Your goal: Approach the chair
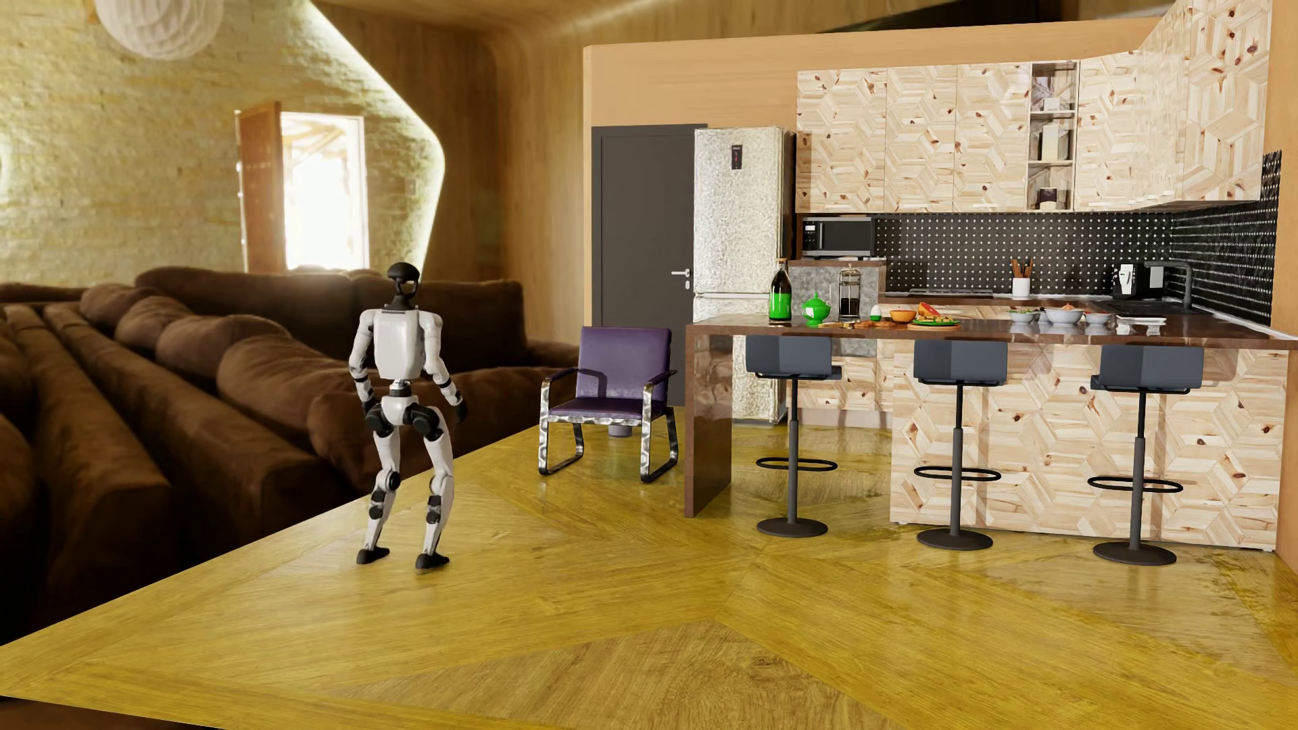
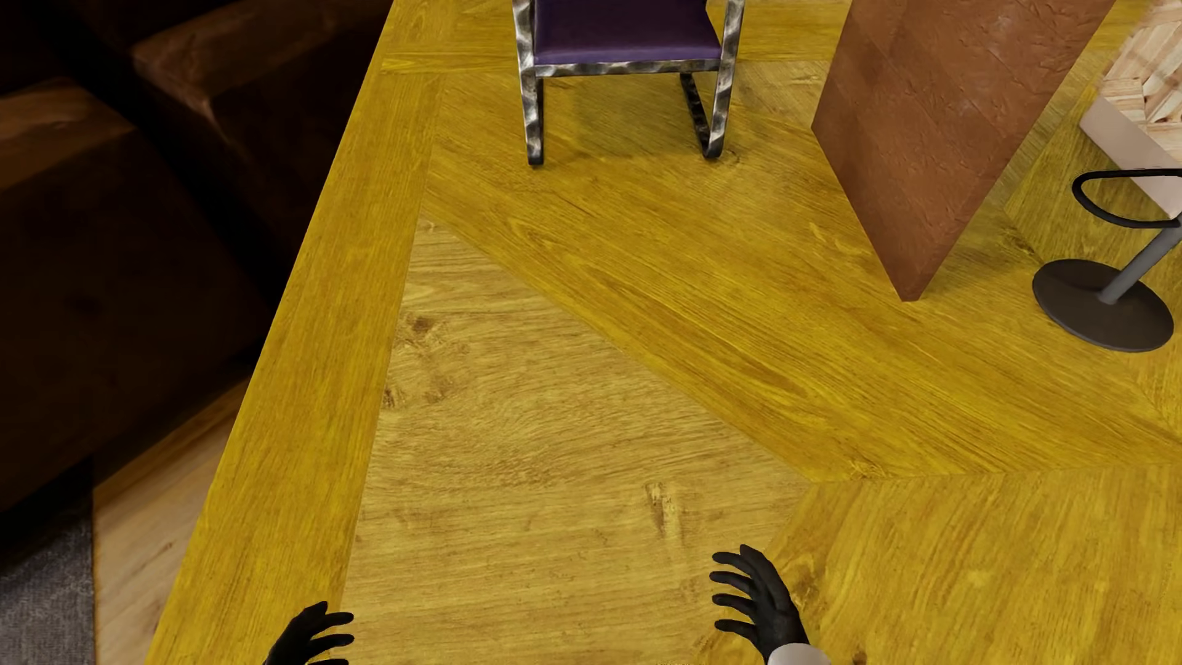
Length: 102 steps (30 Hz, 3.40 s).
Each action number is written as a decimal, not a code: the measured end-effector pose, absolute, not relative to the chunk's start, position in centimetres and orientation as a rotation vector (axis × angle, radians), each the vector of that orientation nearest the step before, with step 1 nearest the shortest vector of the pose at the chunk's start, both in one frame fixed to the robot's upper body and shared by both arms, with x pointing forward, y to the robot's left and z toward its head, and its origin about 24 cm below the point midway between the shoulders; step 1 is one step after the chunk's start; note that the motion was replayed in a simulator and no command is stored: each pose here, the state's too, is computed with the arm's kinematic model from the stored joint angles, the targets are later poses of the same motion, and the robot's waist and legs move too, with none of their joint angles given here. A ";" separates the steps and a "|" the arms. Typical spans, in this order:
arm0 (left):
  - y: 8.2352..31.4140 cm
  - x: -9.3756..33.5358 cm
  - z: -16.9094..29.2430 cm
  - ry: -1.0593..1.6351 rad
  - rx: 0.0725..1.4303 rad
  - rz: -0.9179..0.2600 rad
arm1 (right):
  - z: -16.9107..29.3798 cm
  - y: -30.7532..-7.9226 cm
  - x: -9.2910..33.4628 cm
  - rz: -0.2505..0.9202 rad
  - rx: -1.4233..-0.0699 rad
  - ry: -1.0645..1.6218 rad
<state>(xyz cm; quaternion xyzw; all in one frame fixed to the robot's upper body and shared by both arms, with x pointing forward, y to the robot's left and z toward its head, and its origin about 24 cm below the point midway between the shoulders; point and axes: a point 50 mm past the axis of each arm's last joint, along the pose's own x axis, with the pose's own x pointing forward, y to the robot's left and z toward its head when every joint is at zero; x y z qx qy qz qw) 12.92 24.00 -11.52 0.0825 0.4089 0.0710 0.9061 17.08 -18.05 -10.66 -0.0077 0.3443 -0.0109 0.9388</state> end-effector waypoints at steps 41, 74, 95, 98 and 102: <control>21.4 14.5 -11.2 0.792 0.147 0.010 | -12.0 -19.1 13.2 -0.090 -0.074 0.806; 23.1 14.6 -10.9 0.761 0.218 0.129 | -11.1 -18.7 15.2 0.055 -0.131 0.742; 20.0 14.8 -11.4 0.792 0.118 0.024 | -12.3 -19.5 13.5 -0.069 -0.130 0.841; 20.5 15.9 -10.7 0.738 0.142 0.006 | -13.0 -19.8 12.2 -0.060 -0.131 0.908; 20.8 15.9 -11.0 0.759 0.122 0.055 | -12.6 -20.2 13.2 -0.078 -0.142 0.911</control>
